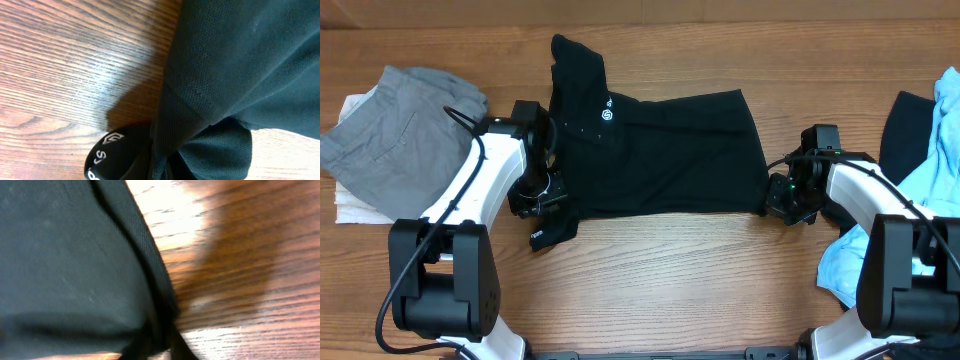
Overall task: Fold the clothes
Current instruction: 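Grasp the polo's right hem with the right gripper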
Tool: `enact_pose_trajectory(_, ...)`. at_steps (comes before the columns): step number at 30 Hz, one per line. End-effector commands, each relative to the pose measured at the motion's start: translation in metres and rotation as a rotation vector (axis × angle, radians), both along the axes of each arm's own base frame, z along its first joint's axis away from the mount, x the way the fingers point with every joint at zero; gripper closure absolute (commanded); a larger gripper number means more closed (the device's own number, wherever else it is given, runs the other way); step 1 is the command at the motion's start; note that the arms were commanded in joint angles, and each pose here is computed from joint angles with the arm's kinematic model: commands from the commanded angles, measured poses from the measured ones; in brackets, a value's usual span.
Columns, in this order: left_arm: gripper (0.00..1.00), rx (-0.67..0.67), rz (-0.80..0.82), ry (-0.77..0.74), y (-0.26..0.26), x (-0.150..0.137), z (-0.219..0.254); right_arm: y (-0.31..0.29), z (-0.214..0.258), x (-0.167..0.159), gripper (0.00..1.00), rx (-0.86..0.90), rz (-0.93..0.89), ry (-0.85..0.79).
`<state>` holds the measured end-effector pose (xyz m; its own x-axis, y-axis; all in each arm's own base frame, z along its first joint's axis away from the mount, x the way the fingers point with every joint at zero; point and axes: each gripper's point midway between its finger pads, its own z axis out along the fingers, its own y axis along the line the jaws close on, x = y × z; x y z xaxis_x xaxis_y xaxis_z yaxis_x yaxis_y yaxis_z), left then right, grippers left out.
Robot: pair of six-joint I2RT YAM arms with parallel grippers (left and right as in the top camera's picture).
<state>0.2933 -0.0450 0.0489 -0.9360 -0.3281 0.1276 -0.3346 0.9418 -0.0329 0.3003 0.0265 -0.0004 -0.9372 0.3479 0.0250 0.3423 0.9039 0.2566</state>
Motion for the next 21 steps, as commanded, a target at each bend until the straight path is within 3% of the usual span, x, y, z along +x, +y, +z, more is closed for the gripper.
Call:
enact_pose_trajectory(1,0.92,0.011,-0.021,-0.016,0.001,0.002,0.005,-0.003,-0.006,-0.002,0.96,-0.021,0.0,0.018)
enact_pose_trajectory(6,0.88,0.01,-0.021,-0.012,0.001,0.001,0.005,-0.066,0.016,-0.003,0.96,-0.218,-0.294,0.094)
enact_pose_trajectory(9,0.33,0.011,-0.021,-0.005,0.001,0.0,0.005,-0.1,0.049,0.01,0.96,-0.252,-0.394,0.047)
enact_pose_trajectory(10,0.28,0.011,-0.02,-0.002,0.001,-0.001,0.006,-0.107,0.057,0.014,0.96,-0.251,-0.415,0.027)
enact_pose_trajectory(21,0.25,0.005,-0.021,0.012,-0.002,-0.005,0.006,-0.122,0.06,0.004,0.96,-0.314,-0.431,0.051)
